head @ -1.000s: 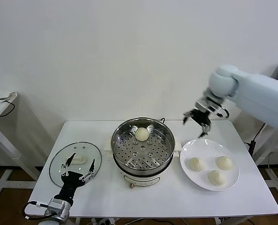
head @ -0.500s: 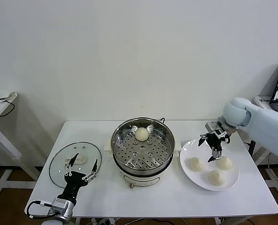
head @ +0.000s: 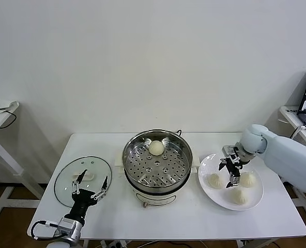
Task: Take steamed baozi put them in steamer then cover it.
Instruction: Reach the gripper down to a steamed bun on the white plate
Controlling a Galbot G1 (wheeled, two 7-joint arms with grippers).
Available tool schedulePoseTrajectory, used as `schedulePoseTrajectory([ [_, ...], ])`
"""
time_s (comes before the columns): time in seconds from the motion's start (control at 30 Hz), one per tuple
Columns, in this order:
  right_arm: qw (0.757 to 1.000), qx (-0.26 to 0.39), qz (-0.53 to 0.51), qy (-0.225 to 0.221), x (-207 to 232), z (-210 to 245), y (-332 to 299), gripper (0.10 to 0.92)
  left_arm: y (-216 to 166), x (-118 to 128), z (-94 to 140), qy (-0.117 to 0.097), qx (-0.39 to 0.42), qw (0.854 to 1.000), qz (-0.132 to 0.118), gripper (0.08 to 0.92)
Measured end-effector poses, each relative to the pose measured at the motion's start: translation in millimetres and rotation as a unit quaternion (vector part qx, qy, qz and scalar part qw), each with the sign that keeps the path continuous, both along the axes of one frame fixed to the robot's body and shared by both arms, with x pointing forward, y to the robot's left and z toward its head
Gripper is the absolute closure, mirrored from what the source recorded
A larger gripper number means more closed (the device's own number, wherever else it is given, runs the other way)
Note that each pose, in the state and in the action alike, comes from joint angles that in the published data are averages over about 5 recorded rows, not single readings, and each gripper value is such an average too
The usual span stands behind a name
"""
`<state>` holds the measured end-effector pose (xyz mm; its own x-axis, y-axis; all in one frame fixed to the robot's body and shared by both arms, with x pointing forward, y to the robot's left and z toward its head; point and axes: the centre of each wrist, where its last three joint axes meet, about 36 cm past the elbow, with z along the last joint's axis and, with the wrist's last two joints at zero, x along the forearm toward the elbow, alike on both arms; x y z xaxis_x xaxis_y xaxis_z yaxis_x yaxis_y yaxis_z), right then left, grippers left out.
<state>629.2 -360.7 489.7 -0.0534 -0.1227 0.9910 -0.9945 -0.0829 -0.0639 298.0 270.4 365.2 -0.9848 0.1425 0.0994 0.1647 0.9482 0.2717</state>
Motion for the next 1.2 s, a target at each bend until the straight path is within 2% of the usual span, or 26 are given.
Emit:
schedulePoseTrajectory([
  [0.57, 1.000, 0.006, -0.012, -0.002, 4.2, -22.7, 6.8, 0.200, 0.5, -0.8, -4.0, 0.004, 0.001, 1.000, -0.001, 0.177],
  [0.77, 1.000, 0.006, -0.012, -0.001, 4.0, -26.9, 7.2, 0.271, 0.0, -1.1, -4.2, 0.004, 0.001, 1.000, -0.001, 0.177],
  [1.2, 1.000, 0.010, -0.007, -0.003, 2.9, -24.0, 5.7, 0.318, -4.4, -1.4, -2.5, 0.001, -0.002, 1.000, -0.006, 0.177],
])
